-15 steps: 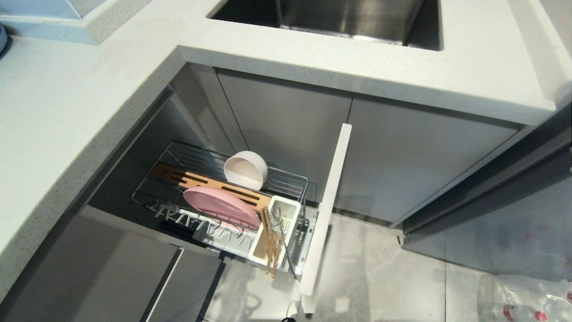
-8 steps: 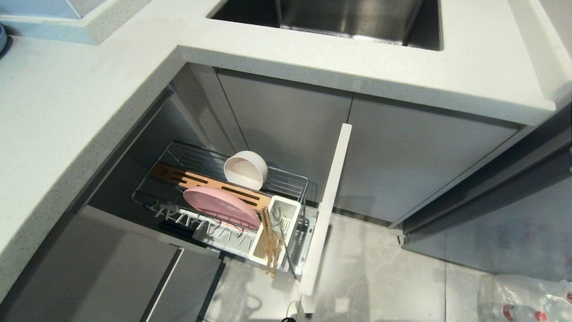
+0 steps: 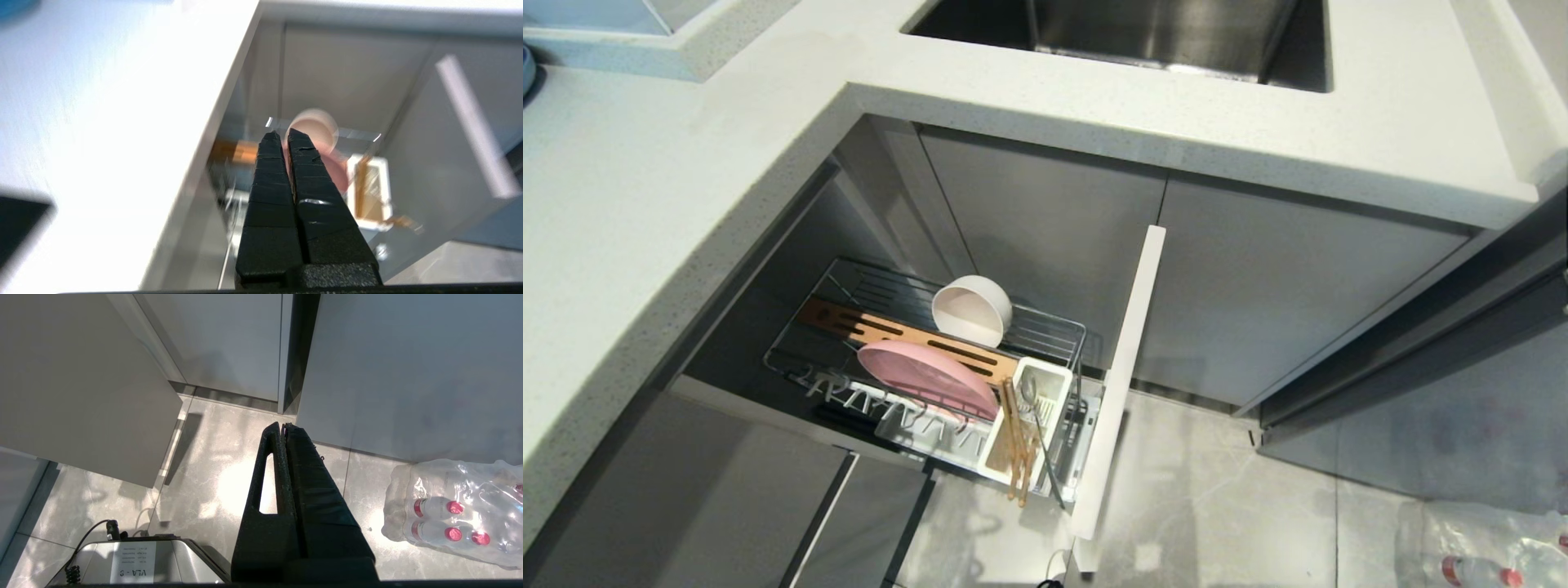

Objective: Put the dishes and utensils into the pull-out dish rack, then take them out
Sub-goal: Take the plate out of the cupboard

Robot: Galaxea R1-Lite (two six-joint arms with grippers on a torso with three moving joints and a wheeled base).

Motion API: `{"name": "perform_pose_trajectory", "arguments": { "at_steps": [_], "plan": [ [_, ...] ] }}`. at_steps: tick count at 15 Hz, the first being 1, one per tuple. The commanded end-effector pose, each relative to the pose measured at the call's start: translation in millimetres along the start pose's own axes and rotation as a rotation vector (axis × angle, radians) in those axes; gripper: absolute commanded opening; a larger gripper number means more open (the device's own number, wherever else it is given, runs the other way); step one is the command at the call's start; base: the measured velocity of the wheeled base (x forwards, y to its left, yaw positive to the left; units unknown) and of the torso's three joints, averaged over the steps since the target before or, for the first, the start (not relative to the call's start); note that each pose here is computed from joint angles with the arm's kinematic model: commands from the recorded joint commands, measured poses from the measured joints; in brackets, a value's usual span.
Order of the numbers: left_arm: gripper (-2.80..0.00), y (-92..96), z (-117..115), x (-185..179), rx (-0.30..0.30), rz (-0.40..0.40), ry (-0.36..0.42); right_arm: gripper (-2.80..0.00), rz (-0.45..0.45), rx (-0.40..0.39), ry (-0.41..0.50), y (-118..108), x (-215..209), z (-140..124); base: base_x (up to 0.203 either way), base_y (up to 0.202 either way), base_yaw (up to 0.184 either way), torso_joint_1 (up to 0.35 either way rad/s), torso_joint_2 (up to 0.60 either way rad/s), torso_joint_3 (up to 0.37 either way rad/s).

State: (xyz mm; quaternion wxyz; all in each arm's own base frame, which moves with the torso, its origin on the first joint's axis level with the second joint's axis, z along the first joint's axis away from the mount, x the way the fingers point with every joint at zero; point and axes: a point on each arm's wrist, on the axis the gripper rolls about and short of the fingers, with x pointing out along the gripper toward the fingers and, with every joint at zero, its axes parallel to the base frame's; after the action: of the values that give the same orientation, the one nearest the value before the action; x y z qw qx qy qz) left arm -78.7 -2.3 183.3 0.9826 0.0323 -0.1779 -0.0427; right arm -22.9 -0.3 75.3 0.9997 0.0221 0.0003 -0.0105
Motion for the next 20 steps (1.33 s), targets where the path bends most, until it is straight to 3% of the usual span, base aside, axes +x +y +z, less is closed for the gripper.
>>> {"name": "perform_pose_trajectory", "arguments": {
  "at_steps": [1, 3, 5, 7, 10, 13, 16, 18, 20],
  "plan": [
    [-2.80, 0.4, 35.1, -5.4, 0.005, -0.031, -0.043, -2.80, 0.000, 0.000, 0.003, 0.0, 0.2, -0.4, 0.000, 0.000, 0.000, 0.000, 0.00, 0.000],
    [-2.80, 2.4, 68.5, 11.2, -0.007, -0.085, -0.010, -2.80, -0.001, 0.000, 0.003, 0.0, 0.2, -0.5, 0.000, 0.000, 0.000, 0.000, 0.00, 0.000],
    [-2.80, 5.8, 111.1, 28.6, -0.080, -0.102, -0.038, -2.80, -0.001, 0.000, 0.003, 0.0, 0.2, -0.5, 0.000, 0.000, 0.000, 0.000, 0.00, 0.000],
    [-2.80, 10.2, 152.8, 51.6, -0.234, -0.100, -0.069, -2.80, -0.001, 0.000, 0.004, 0.0, 0.2, -0.5, 0.000, 0.000, 0.000, 0.000, 0.00, 0.000],
    [-2.80, 20.0, 188.0, 118.8, -0.558, -0.029, -0.026, -2.80, -0.001, 0.000, 0.002, 0.0, 0.2, -0.4, 0.000, 0.000, 0.000, 0.000, 0.00, 0.000],
    [-2.80, 29.1, 188.0, 191.6, -0.848, 0.121, 0.071, -2.80, -0.001, 0.000, 0.003, 0.0, 0.2, -0.5, 0.000, 0.000, 0.000, 0.000, 0.00, 0.000],
    [-2.80, 12.1, 167.2, 227.2, -1.028, 0.108, 0.249, -2.80, -0.001, 0.000, 0.002, 0.0, 0.2, -0.4, 0.000, 0.000, 0.000, 0.000, 0.00, 0.000],
    [-2.80, -15.0, 145.2, 242.1, -1.077, 0.115, 0.384, -2.80, 0.000, 0.000, 0.003, 0.0, 0.2, -0.5, 0.000, 0.000, 0.000, 0.000, 0.00, 0.000],
    [-2.80, -53.0, 114.7, 256.0, -1.072, 0.176, 0.512, -2.80, -0.001, 0.000, 0.003, 0.0, 0.2, -0.5, 0.000, 0.000, 0.000, 0.000, 0.00, 0.000]
  ]
}}
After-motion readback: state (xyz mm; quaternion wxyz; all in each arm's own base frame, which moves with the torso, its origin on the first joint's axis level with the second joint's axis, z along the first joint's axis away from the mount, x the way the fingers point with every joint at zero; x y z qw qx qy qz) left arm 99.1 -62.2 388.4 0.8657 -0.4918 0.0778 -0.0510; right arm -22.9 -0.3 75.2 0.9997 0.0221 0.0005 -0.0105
